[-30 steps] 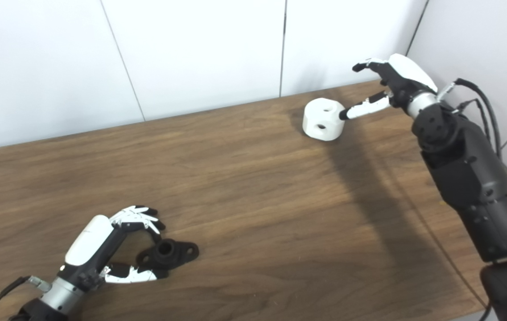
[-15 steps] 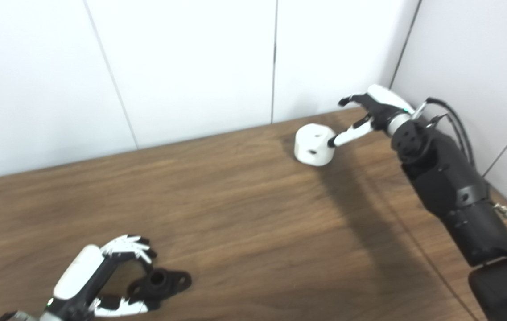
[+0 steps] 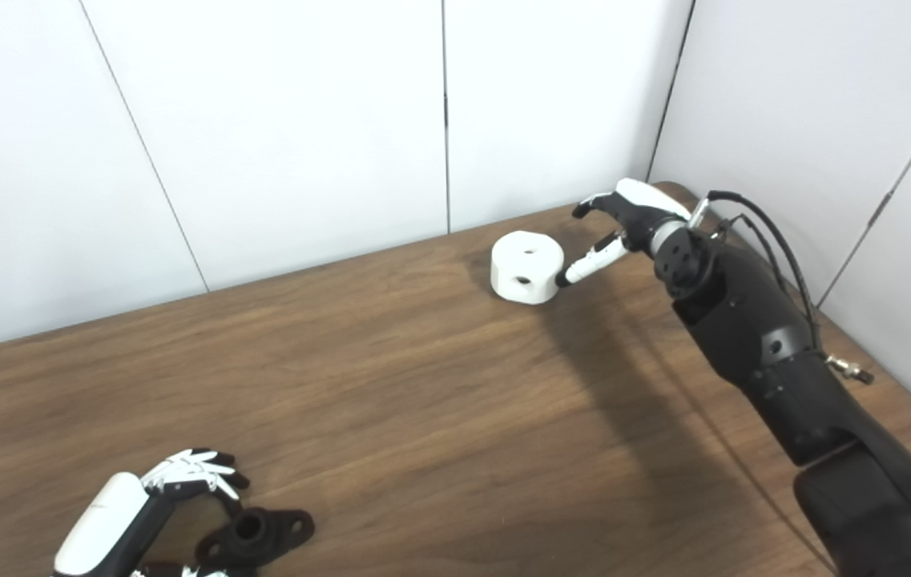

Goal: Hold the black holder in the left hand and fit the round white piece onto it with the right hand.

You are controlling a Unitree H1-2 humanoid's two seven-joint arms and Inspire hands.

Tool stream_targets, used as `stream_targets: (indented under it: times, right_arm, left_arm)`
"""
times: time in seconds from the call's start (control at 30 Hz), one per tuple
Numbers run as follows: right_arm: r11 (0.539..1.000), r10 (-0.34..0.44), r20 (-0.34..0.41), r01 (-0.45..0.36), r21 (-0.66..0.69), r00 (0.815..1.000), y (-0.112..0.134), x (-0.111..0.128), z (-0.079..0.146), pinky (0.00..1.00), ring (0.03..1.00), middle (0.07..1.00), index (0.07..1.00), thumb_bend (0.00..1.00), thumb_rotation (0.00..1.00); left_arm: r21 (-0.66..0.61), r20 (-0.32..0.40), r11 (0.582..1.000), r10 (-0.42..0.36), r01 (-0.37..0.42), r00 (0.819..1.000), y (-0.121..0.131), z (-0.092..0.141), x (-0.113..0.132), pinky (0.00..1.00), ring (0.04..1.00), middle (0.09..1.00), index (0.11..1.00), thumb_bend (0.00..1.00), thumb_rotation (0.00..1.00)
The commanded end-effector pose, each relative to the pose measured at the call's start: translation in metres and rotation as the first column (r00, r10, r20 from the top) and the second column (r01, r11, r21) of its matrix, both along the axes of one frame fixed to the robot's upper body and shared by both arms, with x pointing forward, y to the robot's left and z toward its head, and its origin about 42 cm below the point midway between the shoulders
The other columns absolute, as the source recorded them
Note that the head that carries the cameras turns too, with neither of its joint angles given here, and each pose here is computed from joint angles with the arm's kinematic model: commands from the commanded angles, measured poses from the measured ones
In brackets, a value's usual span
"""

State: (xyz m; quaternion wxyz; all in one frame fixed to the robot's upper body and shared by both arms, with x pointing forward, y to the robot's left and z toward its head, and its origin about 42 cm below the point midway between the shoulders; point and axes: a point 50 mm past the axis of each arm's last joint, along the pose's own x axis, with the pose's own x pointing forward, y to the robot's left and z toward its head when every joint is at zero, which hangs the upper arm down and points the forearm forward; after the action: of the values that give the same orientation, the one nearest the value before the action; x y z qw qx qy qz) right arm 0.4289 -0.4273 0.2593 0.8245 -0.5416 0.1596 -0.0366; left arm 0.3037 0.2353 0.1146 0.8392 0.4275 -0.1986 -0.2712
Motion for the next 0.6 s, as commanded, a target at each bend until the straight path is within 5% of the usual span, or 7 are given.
stream_targets:
  times: [0.0, 0.57]
  right_arm:
    - [0.999, 0.005, 0.114, 0.000, -0.044, 0.994, -0.003, 0.010, 0.039, 0.79, 0.959, 0.933, 0.828, 0.98, 0.35]
    - [0.999, 0.029, 0.102, -0.030, 0.009, 0.994, 0.015, 0.025, 0.037, 0.79, 0.935, 0.931, 0.799, 1.00, 0.31]
  left_arm:
    - [0.062, -0.096, 0.998, 0.040, -0.034, 0.995, 0.018, -0.023, -0.015, 0.88, 0.809, 0.686, 0.483, 0.52, 0.04]
    - [0.052, -0.089, 0.998, 0.028, -0.023, 0.996, 0.012, -0.009, -0.023, 0.83, 0.795, 0.675, 0.483, 0.52, 0.04]
